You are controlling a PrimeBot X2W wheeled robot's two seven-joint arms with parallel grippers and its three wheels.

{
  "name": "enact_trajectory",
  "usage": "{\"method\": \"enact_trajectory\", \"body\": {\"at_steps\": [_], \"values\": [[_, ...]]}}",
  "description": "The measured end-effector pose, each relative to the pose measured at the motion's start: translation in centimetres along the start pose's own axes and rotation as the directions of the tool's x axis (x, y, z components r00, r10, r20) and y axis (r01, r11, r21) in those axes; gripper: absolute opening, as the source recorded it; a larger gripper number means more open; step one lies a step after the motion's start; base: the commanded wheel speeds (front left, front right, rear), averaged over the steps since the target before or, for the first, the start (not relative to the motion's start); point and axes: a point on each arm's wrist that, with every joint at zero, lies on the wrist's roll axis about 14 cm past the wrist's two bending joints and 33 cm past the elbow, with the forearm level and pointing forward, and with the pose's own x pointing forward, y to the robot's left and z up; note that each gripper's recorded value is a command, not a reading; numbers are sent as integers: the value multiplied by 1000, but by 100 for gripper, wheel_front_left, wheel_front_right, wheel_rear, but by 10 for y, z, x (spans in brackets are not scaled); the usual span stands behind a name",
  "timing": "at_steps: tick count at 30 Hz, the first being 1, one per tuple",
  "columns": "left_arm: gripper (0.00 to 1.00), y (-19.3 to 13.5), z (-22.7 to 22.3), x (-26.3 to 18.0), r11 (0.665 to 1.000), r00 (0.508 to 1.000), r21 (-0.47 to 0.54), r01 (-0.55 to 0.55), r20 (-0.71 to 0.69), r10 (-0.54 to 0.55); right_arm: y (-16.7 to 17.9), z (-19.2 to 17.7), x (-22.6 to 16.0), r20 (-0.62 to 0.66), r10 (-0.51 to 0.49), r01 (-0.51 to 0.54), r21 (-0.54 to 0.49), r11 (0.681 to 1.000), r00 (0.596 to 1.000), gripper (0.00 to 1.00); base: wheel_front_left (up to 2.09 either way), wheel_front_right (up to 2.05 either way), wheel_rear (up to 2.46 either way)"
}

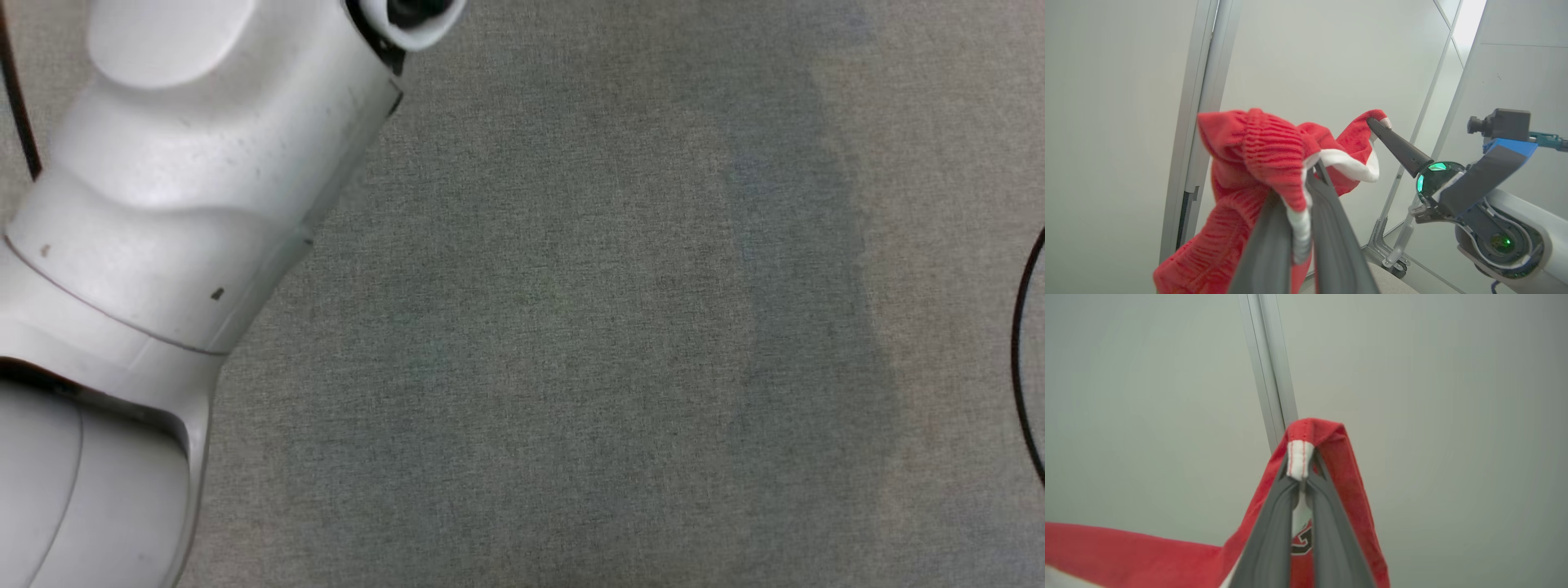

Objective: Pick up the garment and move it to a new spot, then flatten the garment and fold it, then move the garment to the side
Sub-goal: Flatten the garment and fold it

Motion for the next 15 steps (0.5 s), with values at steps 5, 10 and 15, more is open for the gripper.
{"method": "enact_trajectory", "body": {"at_steps": [5,10,15], "values": [[0,13,-60,-33,998,993,-44,-48,-111,43,-1,-69,-39,-151,-1,7,41,999,989,0,0,0,0],[0,13,-117,-85,991,965,-80,-109,-246,86,-4,-111,-93,-255,-4,24,77,997,967,0,0,0,0],[0,-6,-164,-148,979,921,-122,-163,-374,107,-8,-140,-163,-353,-32,79,121,990,935,0,0,0,0]]}}
